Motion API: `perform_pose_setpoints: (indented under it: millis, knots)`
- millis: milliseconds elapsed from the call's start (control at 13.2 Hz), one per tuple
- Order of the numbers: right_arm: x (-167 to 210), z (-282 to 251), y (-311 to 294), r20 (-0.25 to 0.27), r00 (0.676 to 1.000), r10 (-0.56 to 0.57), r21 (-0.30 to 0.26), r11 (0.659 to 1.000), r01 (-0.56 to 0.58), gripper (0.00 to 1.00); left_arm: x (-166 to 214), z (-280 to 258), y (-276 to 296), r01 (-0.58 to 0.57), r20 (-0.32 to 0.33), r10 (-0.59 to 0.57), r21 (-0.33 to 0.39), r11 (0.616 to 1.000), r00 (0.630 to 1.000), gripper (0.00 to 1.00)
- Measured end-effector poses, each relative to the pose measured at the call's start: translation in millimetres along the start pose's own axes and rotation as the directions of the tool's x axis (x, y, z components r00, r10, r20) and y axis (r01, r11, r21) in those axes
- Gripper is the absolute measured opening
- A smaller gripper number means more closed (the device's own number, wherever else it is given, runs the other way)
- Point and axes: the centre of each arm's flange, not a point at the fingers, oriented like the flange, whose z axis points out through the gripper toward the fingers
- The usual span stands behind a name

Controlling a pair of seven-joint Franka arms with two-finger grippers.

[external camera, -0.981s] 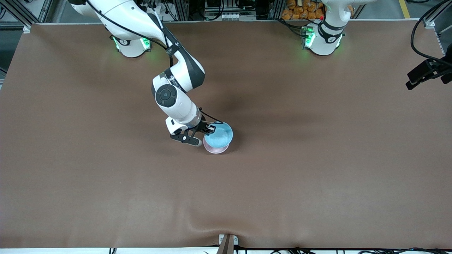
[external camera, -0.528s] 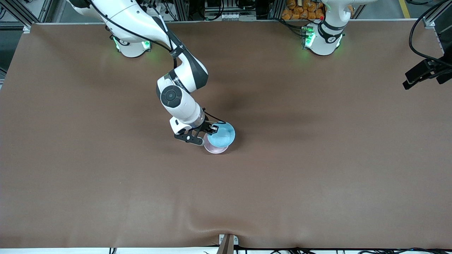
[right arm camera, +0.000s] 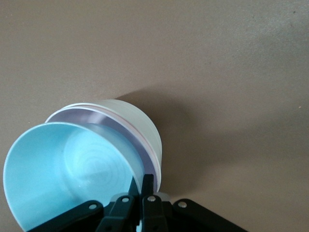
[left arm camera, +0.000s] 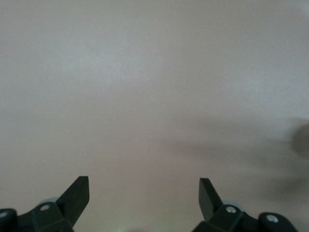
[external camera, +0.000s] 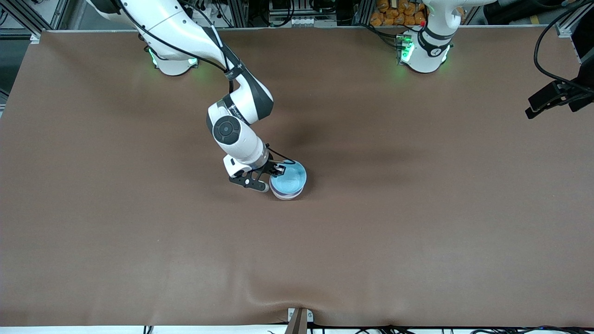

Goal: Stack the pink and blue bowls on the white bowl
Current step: 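Lower the blue bowl into the pink bowl and open the right gripper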

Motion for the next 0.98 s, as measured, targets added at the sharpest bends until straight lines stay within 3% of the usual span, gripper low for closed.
perform_pose_setpoints:
  millis: [981]
  knots:
    - [19.2,-6.3,9.7,-0.030,0.999,0.031,0.005,1.000,-0.031,0.03,-2.5,3.6,4.5,-0.009,0.020,0.009,0.003,1.000,1.000,1.00]
